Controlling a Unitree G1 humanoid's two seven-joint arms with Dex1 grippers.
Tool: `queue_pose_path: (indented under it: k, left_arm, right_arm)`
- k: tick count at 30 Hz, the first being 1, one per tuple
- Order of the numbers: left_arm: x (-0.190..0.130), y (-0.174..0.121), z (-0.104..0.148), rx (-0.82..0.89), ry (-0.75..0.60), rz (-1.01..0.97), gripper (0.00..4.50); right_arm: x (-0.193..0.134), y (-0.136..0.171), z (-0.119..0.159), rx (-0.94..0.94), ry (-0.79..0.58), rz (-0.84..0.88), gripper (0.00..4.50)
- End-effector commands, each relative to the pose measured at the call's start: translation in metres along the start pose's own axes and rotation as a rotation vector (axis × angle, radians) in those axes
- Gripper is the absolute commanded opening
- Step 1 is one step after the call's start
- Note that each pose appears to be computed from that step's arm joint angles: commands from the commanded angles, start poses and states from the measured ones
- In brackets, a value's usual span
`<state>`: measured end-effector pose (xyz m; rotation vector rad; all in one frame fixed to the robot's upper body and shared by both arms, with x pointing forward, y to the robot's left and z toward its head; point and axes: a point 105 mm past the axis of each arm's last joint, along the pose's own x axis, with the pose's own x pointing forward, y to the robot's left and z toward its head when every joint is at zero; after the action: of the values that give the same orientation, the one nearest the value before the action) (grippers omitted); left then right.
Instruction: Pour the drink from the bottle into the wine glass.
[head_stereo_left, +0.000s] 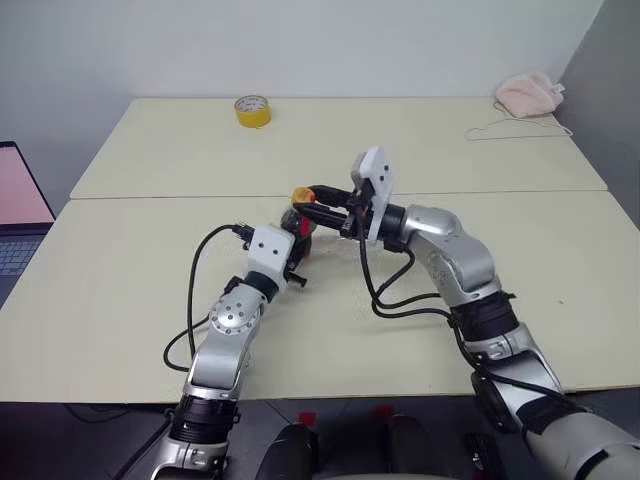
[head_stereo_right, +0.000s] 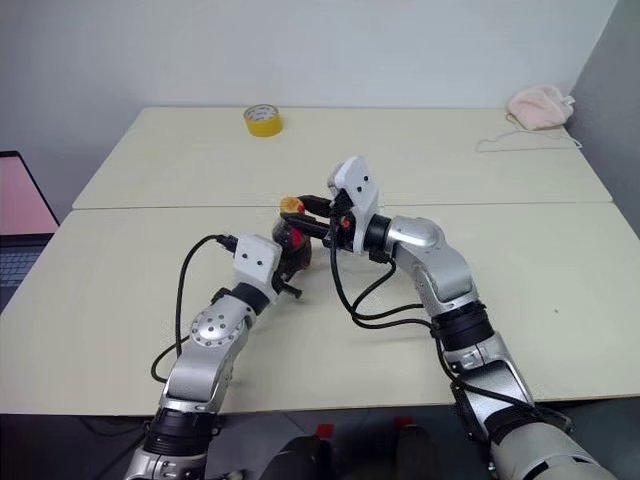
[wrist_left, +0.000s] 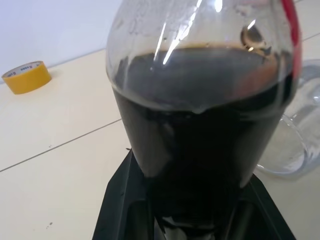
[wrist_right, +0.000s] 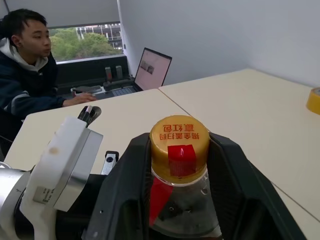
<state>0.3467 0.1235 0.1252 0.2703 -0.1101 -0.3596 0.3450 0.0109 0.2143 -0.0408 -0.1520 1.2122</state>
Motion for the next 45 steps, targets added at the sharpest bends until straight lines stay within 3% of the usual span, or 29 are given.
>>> queue_pose_path:
  k: [1, 5, 16, 29, 45]
  left_arm:
    - [-0.001, 0.01, 0.021, 0.017, -0.083, 0.038, 0.95]
    - [0.0, 0.01, 0.021, 0.014, -0.085, 0.037, 0.95]
    - [0.001, 0.008, 0.021, 0.004, -0.087, 0.042, 0.95]
    - [0.003, 0.003, 0.023, 0.003, -0.09, 0.028, 0.95]
    - [0.001, 0.007, 0.022, -0.003, -0.086, 0.038, 0.95]
  right_arm:
    - [-0.004, 0.007, 0.019, -0.007, -0.063, 0.016, 2.94]
    - [-0.011, 0.015, 0.023, 0.015, -0.082, 0.007, 4.24]
    - [-0.001, 0.041, 0.024, -0.046, -0.111, -0.204, 4.27]
    - [0.008, 0.009, 0.021, -0.066, -0.096, -0.387, 4.27]
    - [-0.007, -0.005, 0.015, -0.026, -0.085, -0.452, 4.27]
